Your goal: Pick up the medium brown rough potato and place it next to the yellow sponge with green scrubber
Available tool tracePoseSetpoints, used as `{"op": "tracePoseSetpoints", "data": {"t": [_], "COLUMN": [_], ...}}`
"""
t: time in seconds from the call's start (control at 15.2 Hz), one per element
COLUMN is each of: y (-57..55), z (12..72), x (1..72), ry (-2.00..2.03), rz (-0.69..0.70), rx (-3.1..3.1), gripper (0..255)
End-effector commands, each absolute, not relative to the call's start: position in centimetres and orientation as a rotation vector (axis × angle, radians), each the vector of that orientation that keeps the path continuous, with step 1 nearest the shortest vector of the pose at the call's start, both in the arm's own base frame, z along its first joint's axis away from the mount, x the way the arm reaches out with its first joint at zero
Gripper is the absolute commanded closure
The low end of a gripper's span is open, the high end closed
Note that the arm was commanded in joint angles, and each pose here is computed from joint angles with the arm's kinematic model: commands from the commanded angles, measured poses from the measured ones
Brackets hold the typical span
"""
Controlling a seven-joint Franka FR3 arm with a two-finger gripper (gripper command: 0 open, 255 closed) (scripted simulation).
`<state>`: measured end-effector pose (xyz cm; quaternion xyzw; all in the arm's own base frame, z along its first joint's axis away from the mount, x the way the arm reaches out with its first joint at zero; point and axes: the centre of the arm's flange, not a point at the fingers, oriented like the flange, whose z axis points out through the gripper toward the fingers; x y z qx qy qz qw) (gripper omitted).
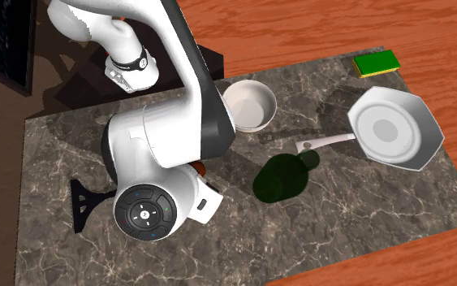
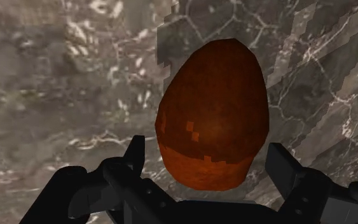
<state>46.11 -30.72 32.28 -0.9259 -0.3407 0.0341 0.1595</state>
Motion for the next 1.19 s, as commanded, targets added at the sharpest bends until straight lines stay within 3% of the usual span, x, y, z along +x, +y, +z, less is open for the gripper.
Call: {"op": "tracePoseSetpoints", "data": {"t": [0.0,0.07,0.13,0.73,1.12], "y": [-30.7,-30.7,-30.7,-30.7,-30.7], "z": [32.3,32.3,32.3,32.3,35.4], "x": [46.1,46.1,46.1,46.1,46.1], "ry": [-0.974,-0.974,-0.974,-0.974,-0.974], "rz": [0.097,0.097,0.097,0.097,0.097], "rx": [-2.646,-2.646,-2.646,-2.646,-2.646], "gripper": [0,0,255,255,255]}}
